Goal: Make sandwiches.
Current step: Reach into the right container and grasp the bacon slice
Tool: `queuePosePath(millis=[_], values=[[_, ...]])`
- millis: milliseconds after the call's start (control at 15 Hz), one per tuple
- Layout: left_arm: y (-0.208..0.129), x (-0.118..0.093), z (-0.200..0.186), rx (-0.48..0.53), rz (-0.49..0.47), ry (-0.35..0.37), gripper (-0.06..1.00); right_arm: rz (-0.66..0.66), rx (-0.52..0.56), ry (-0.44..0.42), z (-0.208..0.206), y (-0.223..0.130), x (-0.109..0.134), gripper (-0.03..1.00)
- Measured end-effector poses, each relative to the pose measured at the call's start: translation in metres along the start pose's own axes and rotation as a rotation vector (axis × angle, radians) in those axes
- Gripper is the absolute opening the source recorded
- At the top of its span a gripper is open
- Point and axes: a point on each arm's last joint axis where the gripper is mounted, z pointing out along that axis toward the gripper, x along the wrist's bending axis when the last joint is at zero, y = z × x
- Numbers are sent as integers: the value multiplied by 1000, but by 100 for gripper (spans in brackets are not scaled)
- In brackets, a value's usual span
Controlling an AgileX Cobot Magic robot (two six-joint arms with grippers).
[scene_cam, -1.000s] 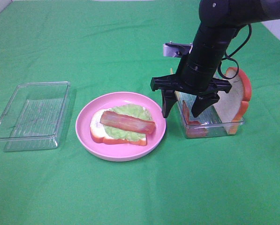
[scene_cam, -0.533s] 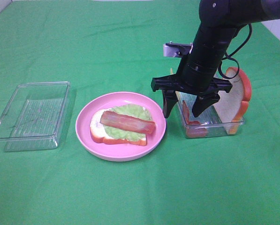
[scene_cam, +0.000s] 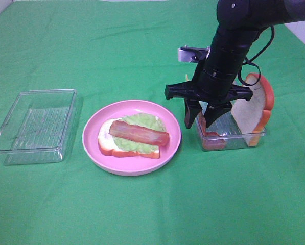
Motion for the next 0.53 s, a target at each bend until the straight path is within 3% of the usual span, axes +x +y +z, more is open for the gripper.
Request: queuePosePath(millis=[333,533], values=[[0,0,0,0,0,0,88,-12,0,-29,0,0,-3,4],[0,0,0,0,0,0,88,-15,4,-39,0,0,-4,1]])
